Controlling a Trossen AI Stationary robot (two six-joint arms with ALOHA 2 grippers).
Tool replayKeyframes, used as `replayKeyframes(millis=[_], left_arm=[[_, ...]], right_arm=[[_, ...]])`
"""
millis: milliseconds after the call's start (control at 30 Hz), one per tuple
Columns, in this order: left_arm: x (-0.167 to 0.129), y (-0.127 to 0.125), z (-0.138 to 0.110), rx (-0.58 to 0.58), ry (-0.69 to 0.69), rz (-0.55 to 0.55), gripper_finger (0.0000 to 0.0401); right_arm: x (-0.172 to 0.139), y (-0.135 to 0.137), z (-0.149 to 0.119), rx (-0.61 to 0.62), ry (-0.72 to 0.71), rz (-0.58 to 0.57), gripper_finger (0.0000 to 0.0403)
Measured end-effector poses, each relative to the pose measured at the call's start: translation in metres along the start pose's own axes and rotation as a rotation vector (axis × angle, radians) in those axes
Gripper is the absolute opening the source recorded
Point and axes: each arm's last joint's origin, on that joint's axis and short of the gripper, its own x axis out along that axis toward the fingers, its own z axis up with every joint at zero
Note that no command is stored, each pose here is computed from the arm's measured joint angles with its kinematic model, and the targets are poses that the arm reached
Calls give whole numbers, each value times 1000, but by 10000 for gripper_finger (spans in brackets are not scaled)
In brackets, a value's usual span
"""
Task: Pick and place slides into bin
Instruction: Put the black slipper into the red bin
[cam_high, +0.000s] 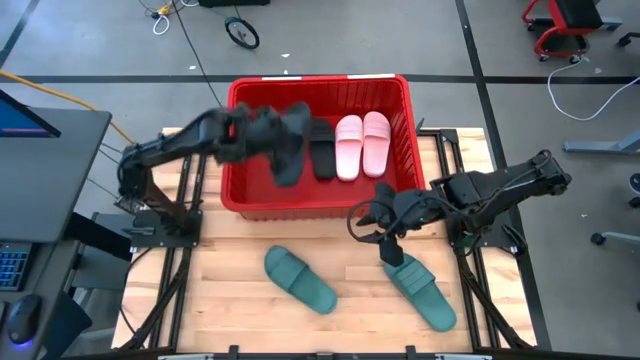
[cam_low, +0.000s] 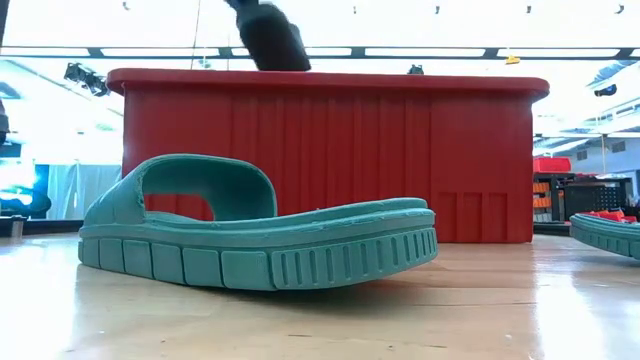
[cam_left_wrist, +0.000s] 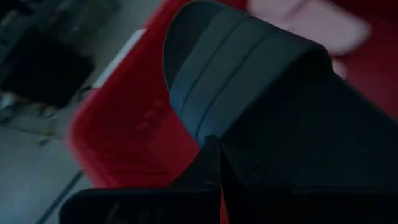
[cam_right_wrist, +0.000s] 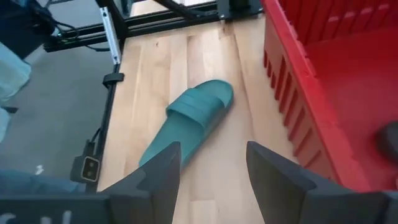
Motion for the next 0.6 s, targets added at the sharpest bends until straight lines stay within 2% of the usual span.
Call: replayKeyframes(millis=[167, 267, 433, 600], left_arm=[[59, 26, -3, 34, 93, 114, 0], [98, 30, -14, 47, 131, 153, 0], [154, 29, -35, 78, 121, 162, 0], [192, 31, -59, 28, 94, 116, 0]], right_arm=[[0, 2, -1, 20, -14, -32, 187], [0, 1, 0, 50, -21, -46, 187], [0, 0, 0, 56, -42, -94, 187], [-1, -1, 0, 59, -52, -114, 187]])
